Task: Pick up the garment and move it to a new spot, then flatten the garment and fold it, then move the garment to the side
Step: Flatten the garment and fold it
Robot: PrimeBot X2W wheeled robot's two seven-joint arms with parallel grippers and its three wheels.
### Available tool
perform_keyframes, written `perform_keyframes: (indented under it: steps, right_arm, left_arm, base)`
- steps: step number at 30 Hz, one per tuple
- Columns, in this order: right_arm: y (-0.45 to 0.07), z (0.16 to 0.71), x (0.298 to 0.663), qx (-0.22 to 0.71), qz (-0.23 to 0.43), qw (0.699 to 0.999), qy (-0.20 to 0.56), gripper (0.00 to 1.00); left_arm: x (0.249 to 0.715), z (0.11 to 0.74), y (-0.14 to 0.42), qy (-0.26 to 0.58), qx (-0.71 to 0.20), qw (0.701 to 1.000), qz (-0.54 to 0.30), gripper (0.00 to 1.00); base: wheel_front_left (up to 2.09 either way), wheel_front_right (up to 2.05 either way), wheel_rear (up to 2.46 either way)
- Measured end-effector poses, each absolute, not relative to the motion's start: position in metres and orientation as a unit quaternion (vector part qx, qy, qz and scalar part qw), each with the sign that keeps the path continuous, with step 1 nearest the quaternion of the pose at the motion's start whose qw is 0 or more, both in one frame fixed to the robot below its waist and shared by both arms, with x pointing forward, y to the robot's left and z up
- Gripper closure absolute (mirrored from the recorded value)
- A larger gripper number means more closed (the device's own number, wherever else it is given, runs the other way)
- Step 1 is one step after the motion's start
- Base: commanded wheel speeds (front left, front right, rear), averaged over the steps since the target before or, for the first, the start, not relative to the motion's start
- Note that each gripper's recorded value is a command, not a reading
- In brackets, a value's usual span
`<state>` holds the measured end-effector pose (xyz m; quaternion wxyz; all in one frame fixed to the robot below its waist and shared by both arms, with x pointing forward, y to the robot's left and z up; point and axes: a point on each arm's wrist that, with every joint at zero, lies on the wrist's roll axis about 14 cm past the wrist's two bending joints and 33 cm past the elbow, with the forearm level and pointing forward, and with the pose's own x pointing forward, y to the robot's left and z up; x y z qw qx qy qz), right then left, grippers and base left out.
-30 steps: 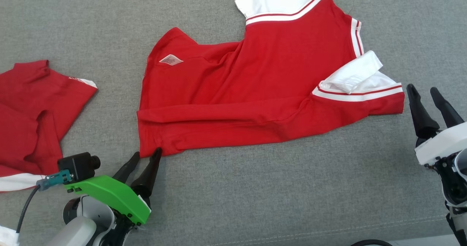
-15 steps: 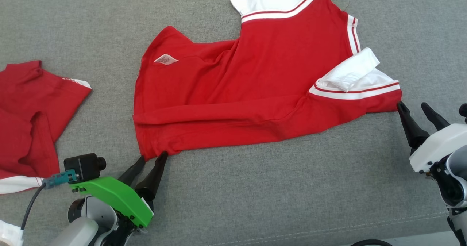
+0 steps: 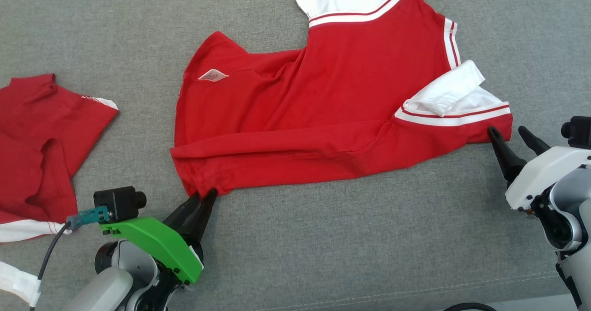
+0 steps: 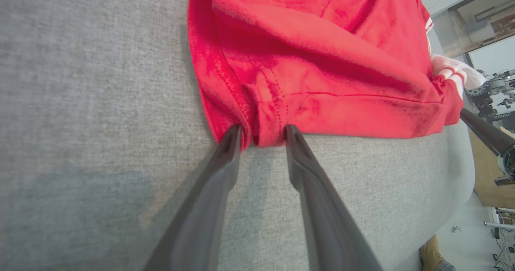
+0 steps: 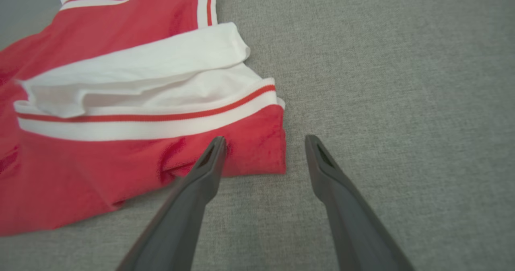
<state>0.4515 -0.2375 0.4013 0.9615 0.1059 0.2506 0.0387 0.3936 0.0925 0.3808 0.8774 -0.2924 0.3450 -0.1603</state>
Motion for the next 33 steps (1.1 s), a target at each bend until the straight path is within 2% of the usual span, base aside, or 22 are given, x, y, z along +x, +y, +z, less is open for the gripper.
perform_keyframes:
  steps: [2,3,9,10,11,12,13,14,26,33]
  right_arm:
    - [-0.237,0.400,0.451,0.106,0.039,0.961,0.252,0.00]
    - [-0.237,0.398,0.451,0.106,0.039,0.961,0.253,0.00]
    - [-0.233,0.393,0.454,0.104,0.044,0.959,0.262,0.00]
    - [-0.232,0.391,0.454,0.105,0.045,0.958,0.264,0.10]
    - [-0.231,0.390,0.455,0.106,0.047,0.957,0.267,0.47]
    - [-0.229,0.390,0.456,0.106,0.049,0.956,0.269,0.62]
    - [-0.228,0.389,0.456,0.105,0.052,0.956,0.270,0.89]
    - [-0.226,0.388,0.457,0.108,0.055,0.954,0.273,1.00]
    - [-0.229,0.391,0.460,0.121,0.063,0.949,0.283,1.00]
    - [-0.237,0.411,0.462,0.125,0.071,0.949,0.279,1.00]
  left_arm:
    - [0.392,0.383,0.090,0.344,-0.287,0.879,-0.166,0.52]
    - [0.392,0.385,0.089,0.342,-0.288,0.878,-0.169,0.56]
    - [0.391,0.390,0.088,0.339,-0.286,0.879,-0.178,0.94]
    - [0.391,0.390,0.088,0.339,-0.285,0.879,-0.178,1.00]
    - [0.392,0.390,0.089,0.339,-0.284,0.879,-0.177,1.00]
    - [0.392,0.390,0.089,0.339,-0.283,0.879,-0.178,1.00]
    - [0.392,0.390,0.090,0.339,-0.282,0.879,-0.178,1.00]
    - [0.393,0.391,0.091,0.338,-0.281,0.880,-0.181,1.00]
    - [0.403,0.413,0.106,0.316,-0.285,0.884,-0.196,1.00]
    - [0.391,0.428,0.108,0.325,-0.278,0.874,-0.231,1.00]
  base:
    - [0.00,0.00,0.00]
    - [0.00,0.00,0.00]
    - [0.00,0.00,0.00]
    - [0.00,0.00,0.00]
    - [0.00,0.00,0.00]
    - [0.00,0.00,0.00]
    - [0.00,0.00,0.00]
    - [0.00,0.00,0.00]
    - [0.00,0.00,0.00]
    - [0.00,0.00,0.00]
